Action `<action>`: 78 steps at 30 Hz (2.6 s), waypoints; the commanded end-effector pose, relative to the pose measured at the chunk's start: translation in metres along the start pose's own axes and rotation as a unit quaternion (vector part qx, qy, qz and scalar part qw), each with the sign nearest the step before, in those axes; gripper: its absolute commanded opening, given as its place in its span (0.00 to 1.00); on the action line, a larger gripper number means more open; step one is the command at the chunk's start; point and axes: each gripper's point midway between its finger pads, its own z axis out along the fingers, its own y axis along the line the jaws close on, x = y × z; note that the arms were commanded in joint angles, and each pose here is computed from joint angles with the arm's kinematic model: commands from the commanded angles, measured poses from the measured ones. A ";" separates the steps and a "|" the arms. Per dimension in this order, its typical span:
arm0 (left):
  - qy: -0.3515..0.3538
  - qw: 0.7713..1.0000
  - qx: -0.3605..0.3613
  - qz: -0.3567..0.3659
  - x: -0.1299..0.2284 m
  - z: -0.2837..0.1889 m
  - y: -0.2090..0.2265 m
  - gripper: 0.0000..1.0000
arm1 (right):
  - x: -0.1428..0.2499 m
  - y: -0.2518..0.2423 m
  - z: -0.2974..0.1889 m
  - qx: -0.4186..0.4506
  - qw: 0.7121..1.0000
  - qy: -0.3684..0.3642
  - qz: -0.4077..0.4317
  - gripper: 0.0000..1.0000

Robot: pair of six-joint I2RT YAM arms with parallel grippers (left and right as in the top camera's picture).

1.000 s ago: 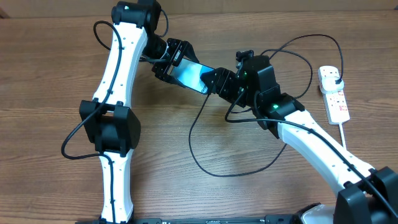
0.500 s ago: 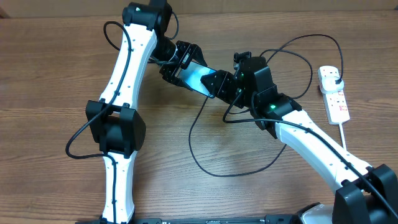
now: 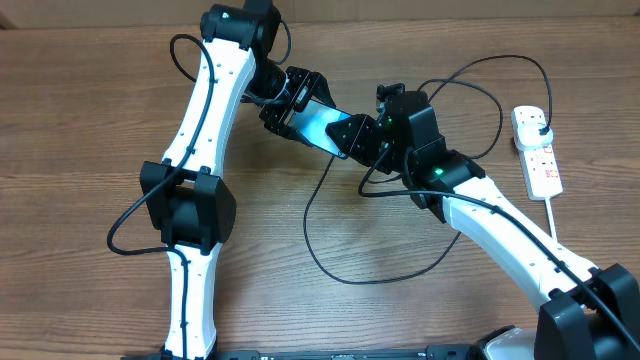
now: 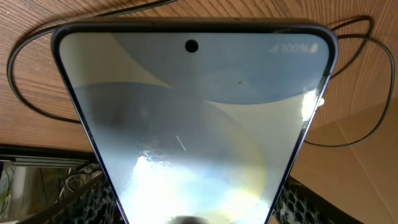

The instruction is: Plug charger to phone and switch on socket

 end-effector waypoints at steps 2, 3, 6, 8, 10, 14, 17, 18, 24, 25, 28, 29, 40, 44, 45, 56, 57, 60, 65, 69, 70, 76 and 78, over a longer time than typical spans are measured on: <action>0.005 1.000 0.015 0.009 0.011 -0.007 -0.007 0.45 | -0.006 0.010 -0.001 -0.008 1.000 -0.009 -0.006 0.19; 0.005 1.000 0.015 0.009 0.011 -0.007 -0.007 0.45 | -0.006 0.010 -0.001 -0.008 1.000 -0.009 -0.006 0.17; 0.005 1.000 0.015 0.009 0.011 -0.007 -0.007 0.45 | -0.005 0.011 -0.001 -0.009 1.000 -0.007 -0.006 0.12; 0.005 1.000 0.015 0.009 0.011 -0.007 -0.007 0.45 | -0.005 0.011 -0.001 -0.010 1.000 -0.006 -0.006 0.11; 0.005 1.000 0.015 0.009 0.011 -0.007 -0.007 0.45 | -0.004 0.011 -0.001 -0.011 1.000 -0.005 -0.006 0.09; 0.004 1.000 0.015 0.009 0.011 -0.007 -0.007 0.56 | -0.004 0.011 -0.001 -0.011 1.000 -0.004 -0.006 0.06; 0.003 1.000 0.015 0.009 0.011 -0.007 -0.007 0.61 | -0.004 0.011 -0.001 -0.011 1.000 -0.004 -0.006 0.04; 0.003 1.000 0.015 0.009 0.011 -0.007 -0.007 0.63 | -0.004 0.011 -0.001 -0.011 1.000 -0.004 -0.006 0.04; 0.003 1.000 0.015 0.009 0.011 -0.007 -0.007 0.85 | -0.009 0.010 -0.002 -0.011 1.000 -0.009 0.022 0.04; 0.003 1.000 0.015 0.009 0.011 -0.007 -0.007 0.95 | -0.010 0.010 -0.002 -0.012 1.000 -0.010 0.024 0.04; 0.003 1.000 0.015 0.009 0.011 -0.007 -0.007 1.00 | -0.012 0.009 -0.003 -0.012 1.000 -0.014 0.025 0.04; 0.003 1.000 0.015 0.009 0.011 -0.007 -0.007 1.00 | -0.013 0.009 -0.003 -0.012 0.999 -0.014 0.027 0.04; -0.001 0.992 0.033 0.121 0.009 -0.007 -0.016 0.95 | -0.046 0.000 -0.023 -0.021 0.996 -0.045 0.070 0.04; 0.034 0.957 0.078 0.276 0.026 -0.010 -0.030 0.97 | -0.057 -0.007 -0.041 -0.021 0.995 -0.047 0.085 0.04; 0.041 0.949 0.088 0.301 0.029 -0.011 -0.032 0.94 | -0.060 -0.007 -0.046 -0.022 0.995 -0.049 0.088 0.04; 0.070 0.860 0.167 0.477 0.066 -0.032 -0.045 0.90 | -0.081 0.036 -0.135 -0.070 0.988 -0.132 0.040 0.04; 0.066 0.854 0.170 0.488 0.070 -0.036 -0.045 0.90 | -0.082 0.040 -0.144 -0.072 0.986 -0.146 0.036 0.04; 0.050 0.833 0.182 0.520 0.086 -0.052 -0.045 0.92 | -0.086 0.048 -0.169 -0.072 0.979 -0.188 0.033 0.04; 0.027 0.810 0.201 0.550 0.109 -0.078 -0.044 0.93 | -0.089 0.050 -0.181 -0.075 0.974 -0.208 0.054 0.04; 0.048 0.793 0.233 0.560 0.131 -0.091 -0.045 0.93 | -0.098 0.048 -0.177 -0.083 0.967 -0.218 0.107 0.04; 0.061 0.788 0.246 0.561 0.137 -0.094 -0.046 0.93 | -0.100 0.050 -0.176 -0.090 0.964 -0.218 0.119 0.04; 0.081 0.786 0.284 0.544 0.147 -0.105 -0.062 0.92 | -0.115 0.072 -0.167 -0.157 0.945 -0.223 0.182 0.04; 0.077 0.788 0.294 0.535 0.147 -0.109 -0.071 0.92 | -0.124 0.081 -0.166 -0.181 0.937 -0.237 0.184 0.04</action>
